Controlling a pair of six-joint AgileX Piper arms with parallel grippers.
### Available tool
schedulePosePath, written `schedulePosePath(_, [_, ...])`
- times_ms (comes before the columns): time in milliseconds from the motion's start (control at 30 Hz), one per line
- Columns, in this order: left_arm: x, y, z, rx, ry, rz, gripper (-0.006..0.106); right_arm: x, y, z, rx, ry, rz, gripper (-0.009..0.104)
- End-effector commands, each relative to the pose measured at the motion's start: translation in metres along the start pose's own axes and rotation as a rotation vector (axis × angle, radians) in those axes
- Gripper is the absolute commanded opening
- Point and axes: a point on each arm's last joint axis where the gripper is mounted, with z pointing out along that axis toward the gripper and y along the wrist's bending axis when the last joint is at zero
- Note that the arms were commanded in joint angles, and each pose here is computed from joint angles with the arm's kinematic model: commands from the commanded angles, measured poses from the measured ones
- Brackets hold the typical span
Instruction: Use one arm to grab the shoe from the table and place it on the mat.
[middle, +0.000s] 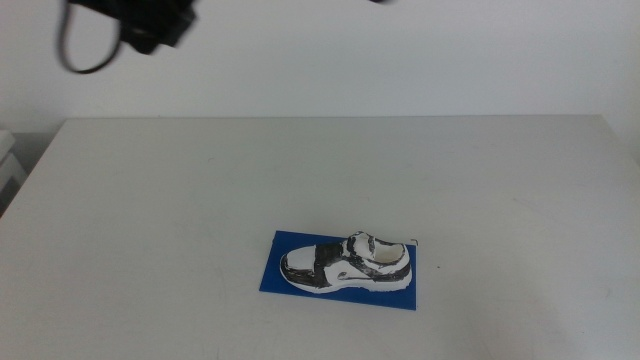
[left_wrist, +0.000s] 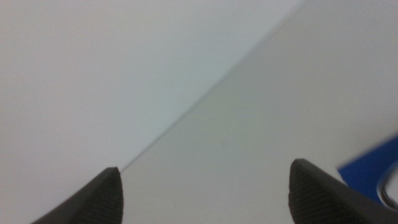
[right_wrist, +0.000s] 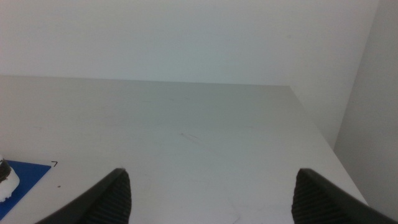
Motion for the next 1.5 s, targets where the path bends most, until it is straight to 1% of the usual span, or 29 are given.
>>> schedulePosePath(0, [0.006,0.018,-0.023,-0.061,-0.218,-0.092,0.089,-0.011,-0.001,-0.003,0.012,-0.11,-0.021,0.066])
schedulePosePath(100, [0.034,0.024,-0.025,-0.09,-0.294,-0.179,0.089,-0.011,-0.001,-0.003,0.012,-0.11,-0.021,0.066])
schedulePosePath(300, [0.108,0.021,-0.039,-0.246,-0.378,-0.275,0.089,-0.011,-0.001,-0.003,0.012,-0.11,-0.021,0.066])
schedulePosePath(467, [0.177,-0.005,-0.052,-0.387,-0.393,-0.327,0.089,-0.011,-0.001,-0.003,0.012,-0.11,-0.021,0.066])
schedulePosePath(567, [0.21,-0.027,-0.057,-0.444,-0.414,-0.369,0.089,-0.011,-0.001,-0.003,0.012,-0.11,-0.021,0.066])
schedulePosePath(667, [0.232,-0.045,-0.065,-0.485,-0.446,-0.372,0.089,-0.011,-0.001,-0.003,0.012,-0.11,-0.021,0.066])
schedulePosePath(767, [0.246,-0.06,-0.071,-0.507,-0.487,-0.368,0.089,-0.011,-0.001,-0.003,0.012,-0.11,-0.021,0.066])
schedulePosePath(933, [0.264,-0.077,-0.064,-0.493,-0.552,-0.43,0.089,-0.011,-0.001,-0.003,0.012,-0.11,-0.021,0.066])
schedulePosePath(1000, [0.272,-0.083,-0.055,-0.479,-0.543,-0.446,0.089,-0.011,-0.001,-0.003,0.012,-0.11,-0.021,0.066])
schedulePosePath(1100, [0.285,-0.092,-0.04,-0.462,-0.5,-0.433,0.089,-0.011,-0.001,-0.003,0.012,-0.11,-0.021,0.066])
schedulePosePath(1467, [0.317,-0.119,-0.024,-0.475,-0.528,-0.432,0.089,-0.011,-0.001,-0.003,0.012,-0.11,-0.021,0.066])
